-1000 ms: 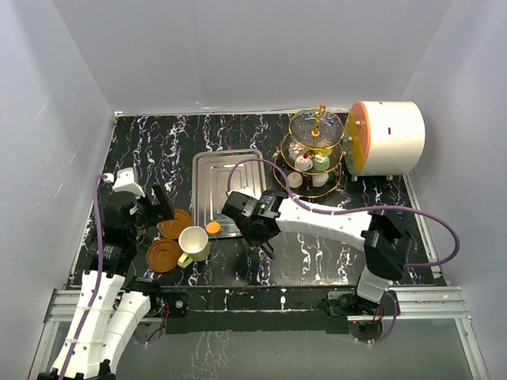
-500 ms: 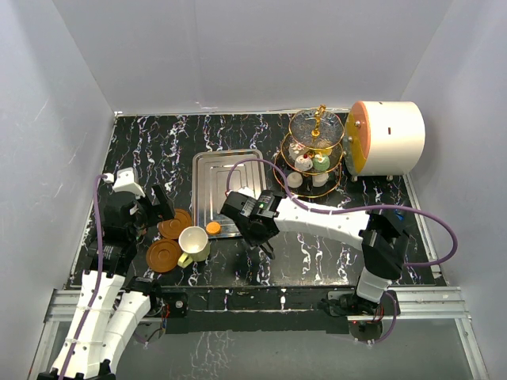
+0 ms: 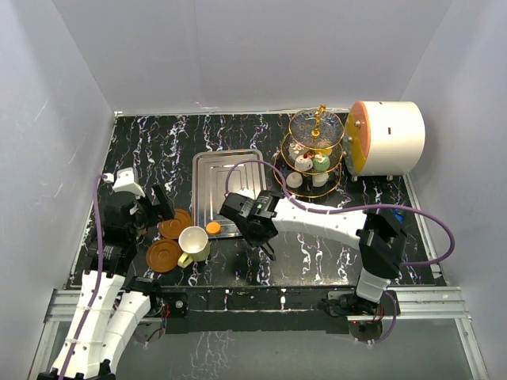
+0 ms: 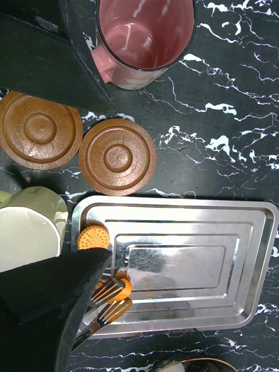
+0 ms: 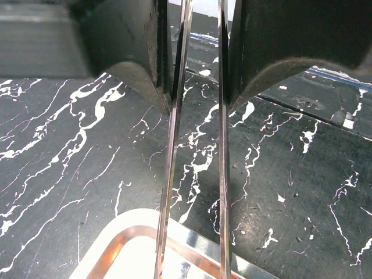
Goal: Serve the afternoon tea
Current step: Pick up the desert from the tray.
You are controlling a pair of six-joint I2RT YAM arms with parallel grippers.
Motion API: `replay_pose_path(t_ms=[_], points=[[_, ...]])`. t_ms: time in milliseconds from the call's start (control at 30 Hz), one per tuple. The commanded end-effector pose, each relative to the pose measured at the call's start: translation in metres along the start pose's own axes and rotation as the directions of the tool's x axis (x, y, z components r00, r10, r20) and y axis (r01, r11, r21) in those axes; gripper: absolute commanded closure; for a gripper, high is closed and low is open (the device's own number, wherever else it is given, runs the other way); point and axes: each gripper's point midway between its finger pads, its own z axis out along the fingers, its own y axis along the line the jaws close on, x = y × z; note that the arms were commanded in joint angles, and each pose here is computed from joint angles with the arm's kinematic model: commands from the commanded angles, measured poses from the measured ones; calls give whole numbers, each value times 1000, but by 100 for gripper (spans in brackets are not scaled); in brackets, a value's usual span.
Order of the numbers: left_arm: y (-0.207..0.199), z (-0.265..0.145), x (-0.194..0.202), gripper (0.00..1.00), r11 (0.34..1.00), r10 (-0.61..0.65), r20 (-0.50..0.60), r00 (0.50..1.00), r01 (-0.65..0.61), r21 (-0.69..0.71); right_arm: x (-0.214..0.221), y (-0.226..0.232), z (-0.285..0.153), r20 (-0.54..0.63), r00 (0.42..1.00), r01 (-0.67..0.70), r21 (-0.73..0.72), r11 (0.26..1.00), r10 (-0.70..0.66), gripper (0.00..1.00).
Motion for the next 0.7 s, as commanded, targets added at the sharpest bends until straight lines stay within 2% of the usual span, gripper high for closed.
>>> replay_pose_path(t_ms=[0, 200, 400, 667], points=[[-3, -4, -9, 1, 1000, 5, 21, 1000, -5, 10, -20, 2, -10, 66, 998, 0, 14, 1000, -1, 68], [-3, -4, -9, 1, 1000, 4, 22, 1000, -5, 9, -30, 0, -21, 118, 993, -20, 13, 1000, 18, 75], [-3, -4, -9, 1, 1000, 5, 20, 1000, -5, 9, -39, 3, -33, 168, 985, -38, -24, 999, 42, 77], [-3, -4, -9, 1, 1000, 4, 22, 1000, -5, 9, -39, 5, -35, 170, 984, -40, -40, 998, 46, 78]])
